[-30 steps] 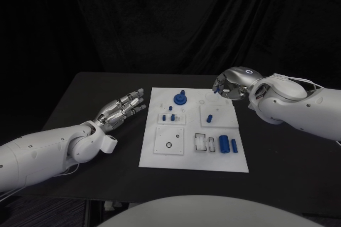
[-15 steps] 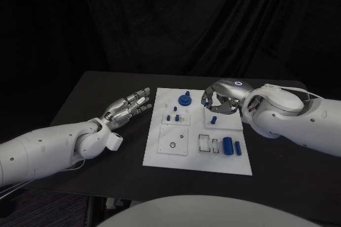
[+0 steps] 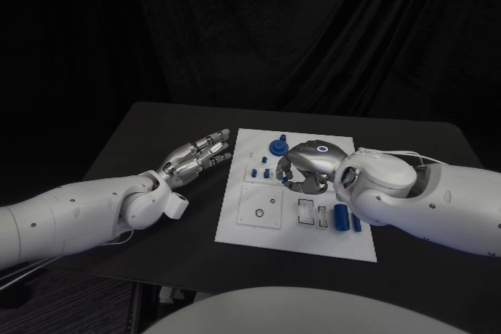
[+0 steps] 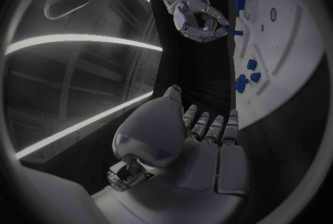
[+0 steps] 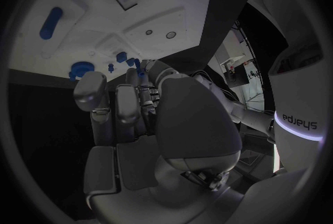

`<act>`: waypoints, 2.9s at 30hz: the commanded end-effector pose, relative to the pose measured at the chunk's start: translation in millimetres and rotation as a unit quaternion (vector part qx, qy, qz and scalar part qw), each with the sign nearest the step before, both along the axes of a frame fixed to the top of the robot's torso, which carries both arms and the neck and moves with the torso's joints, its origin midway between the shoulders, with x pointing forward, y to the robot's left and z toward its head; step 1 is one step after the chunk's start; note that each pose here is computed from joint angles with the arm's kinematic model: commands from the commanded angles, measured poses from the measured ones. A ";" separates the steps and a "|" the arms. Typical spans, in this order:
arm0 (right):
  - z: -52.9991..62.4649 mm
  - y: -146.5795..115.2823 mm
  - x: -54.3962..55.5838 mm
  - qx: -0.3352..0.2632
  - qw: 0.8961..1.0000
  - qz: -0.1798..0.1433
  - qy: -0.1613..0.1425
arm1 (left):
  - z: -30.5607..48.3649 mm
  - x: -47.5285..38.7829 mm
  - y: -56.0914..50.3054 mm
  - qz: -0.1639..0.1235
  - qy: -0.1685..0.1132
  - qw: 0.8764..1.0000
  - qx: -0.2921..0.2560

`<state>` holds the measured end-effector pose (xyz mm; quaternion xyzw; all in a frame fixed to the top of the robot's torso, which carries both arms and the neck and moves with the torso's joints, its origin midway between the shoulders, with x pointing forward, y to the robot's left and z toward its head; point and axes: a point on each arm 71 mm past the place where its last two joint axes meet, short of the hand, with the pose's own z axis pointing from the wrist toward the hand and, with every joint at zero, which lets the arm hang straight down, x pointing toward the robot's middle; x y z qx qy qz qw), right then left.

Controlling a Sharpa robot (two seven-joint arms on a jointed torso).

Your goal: Assemble the parts on the task board

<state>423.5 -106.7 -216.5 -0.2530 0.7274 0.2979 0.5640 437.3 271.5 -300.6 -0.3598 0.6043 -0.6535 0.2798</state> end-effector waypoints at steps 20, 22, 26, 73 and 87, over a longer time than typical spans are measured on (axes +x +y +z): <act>-29.6 19.8 -10.8 -0.057 0.998 0.028 -0.007 | 10.5 -1.4 -3.3 0.005 -0.063 0.996 -0.061; -31.3 20.7 -12.0 -0.055 0.998 0.029 -0.006 | 10.3 -1.3 -3.6 0.004 -0.063 0.996 -0.061; -34.8 23.5 -14.7 -0.044 0.999 0.032 -0.007 | 9.7 -1.3 -4.0 0.003 -0.061 0.996 -0.061; -55.9 26.5 -12.0 -0.035 0.999 0.028 -0.001 | 4.9 -2.2 -5.1 -0.003 -0.048 0.997 -0.058; -56.5 26.6 -11.9 -0.038 0.999 0.028 0.001 | 3.1 -2.7 -5.4 -0.005 -0.043 0.997 -0.057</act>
